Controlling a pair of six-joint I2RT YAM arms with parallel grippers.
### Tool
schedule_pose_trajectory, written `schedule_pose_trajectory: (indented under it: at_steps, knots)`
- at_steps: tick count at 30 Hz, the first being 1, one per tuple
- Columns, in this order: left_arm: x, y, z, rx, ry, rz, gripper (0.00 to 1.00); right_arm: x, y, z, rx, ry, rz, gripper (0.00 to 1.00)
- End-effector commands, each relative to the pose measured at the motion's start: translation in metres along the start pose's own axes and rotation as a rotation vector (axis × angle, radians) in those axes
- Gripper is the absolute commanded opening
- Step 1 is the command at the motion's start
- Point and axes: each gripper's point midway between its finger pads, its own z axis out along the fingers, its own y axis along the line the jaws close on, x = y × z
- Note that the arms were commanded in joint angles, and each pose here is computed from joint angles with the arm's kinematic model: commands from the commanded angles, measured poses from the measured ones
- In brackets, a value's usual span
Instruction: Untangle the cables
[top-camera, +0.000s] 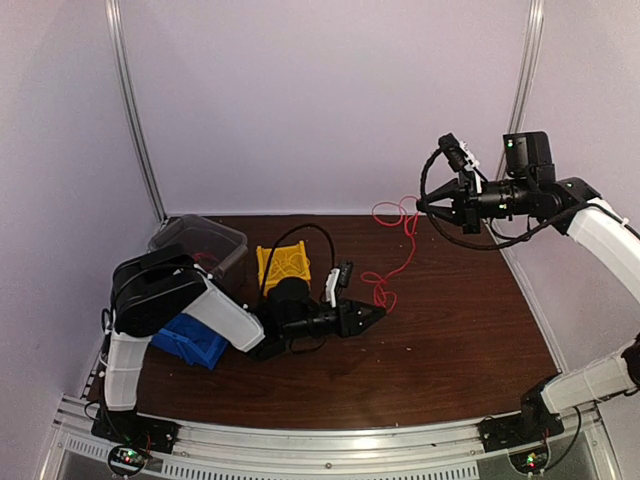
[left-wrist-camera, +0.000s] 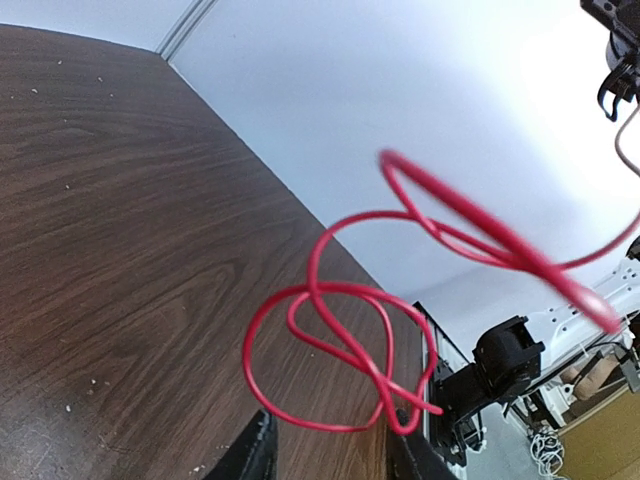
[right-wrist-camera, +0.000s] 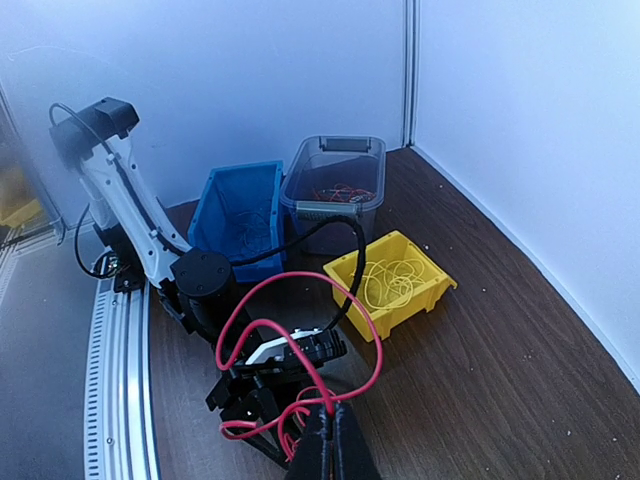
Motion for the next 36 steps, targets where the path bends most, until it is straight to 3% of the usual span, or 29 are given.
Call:
schedule_pose_trajectory:
  at_steps: [1,6,10,17,24,31,36]
  knots:
    - [-0.016,-0.017,-0.003,0.128,-0.071,-0.044,0.38,-0.015,0.008,-0.008,-0.009,-0.046,-0.030,0.00]
    - [-0.020,-0.012,0.006,0.117,-0.073,-0.060,0.28,-0.014,0.012,-0.008,-0.027,-0.055,-0.023,0.00]
    - [-0.028,-0.012,0.008,0.153,-0.113,-0.099,0.27,-0.014,0.012,-0.008,-0.033,-0.057,-0.014,0.00]
    - [-0.041,-0.012,0.003,0.201,-0.188,-0.143,0.00,-0.012,0.010,-0.006,-0.029,-0.053,-0.001,0.00]
    - [-0.037,0.002,-0.015,0.095,-0.181,-0.167,0.00,-0.026,-0.026,-0.028,0.062,-0.095,0.030,0.00]
    - [-0.004,0.025,-0.055,-0.151,-0.062,-0.235,0.00,-0.087,-0.099,-0.119,0.414,-0.236,-0.033,0.00]
    - [0.012,0.035,-0.084,-0.288,0.011,-0.212,0.00,-0.089,-0.134,-0.163,0.594,-0.280,-0.019,0.00]
